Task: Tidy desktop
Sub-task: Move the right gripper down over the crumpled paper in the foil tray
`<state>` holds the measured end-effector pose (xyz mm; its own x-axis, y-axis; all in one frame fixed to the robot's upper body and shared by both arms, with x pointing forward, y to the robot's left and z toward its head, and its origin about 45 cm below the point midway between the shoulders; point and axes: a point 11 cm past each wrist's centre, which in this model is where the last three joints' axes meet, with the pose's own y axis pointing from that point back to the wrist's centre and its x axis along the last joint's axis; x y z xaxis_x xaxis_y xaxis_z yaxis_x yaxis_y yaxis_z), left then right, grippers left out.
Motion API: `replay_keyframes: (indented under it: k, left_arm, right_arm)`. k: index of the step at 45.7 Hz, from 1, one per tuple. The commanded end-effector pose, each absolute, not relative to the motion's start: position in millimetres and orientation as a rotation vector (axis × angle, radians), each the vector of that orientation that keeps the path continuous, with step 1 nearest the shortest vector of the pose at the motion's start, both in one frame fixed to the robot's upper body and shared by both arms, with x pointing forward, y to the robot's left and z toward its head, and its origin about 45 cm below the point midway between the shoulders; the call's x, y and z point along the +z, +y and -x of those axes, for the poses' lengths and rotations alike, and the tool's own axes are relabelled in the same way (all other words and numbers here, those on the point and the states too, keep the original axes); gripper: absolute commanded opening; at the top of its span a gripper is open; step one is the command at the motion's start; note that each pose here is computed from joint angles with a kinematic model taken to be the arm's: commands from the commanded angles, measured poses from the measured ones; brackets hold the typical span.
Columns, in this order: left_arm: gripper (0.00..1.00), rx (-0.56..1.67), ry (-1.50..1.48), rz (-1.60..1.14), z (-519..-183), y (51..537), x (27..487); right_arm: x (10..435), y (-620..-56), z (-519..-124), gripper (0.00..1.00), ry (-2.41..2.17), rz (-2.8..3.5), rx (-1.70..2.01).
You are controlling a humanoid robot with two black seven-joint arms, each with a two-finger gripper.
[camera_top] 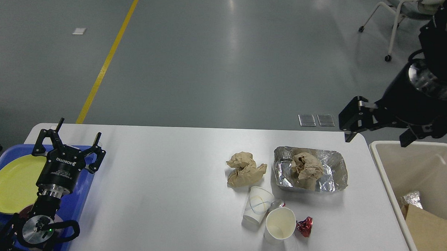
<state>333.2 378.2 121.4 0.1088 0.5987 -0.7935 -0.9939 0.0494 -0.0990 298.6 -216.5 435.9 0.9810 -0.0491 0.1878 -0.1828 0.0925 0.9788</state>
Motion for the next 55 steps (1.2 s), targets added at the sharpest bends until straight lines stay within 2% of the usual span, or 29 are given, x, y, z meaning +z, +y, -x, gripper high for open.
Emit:
replay_keyframes:
  k: [1,34,45,55]
  left_arm:
    - [0.96,1.357,0.659,0.766,-333,378,121]
    - [0.96,1.356,0.659,0.765,-334,378,122]
    - [0.96,1.356,0.659,0.765,-334,378,122]
    - [0.96,1.357,0.659,0.766,-333,378,121]
  right_arm:
    - [433,-198,-293,1.00,-0.169,-1.514,0.095]
    - [400,-195,-305,1.00,-0.163,-1.525,0.080]
    - [356,-218,-333,1.00,-0.258,-1.516,0.026]
    - [279,-252,-369,1.00,-0.286,-1.489,-0.072]
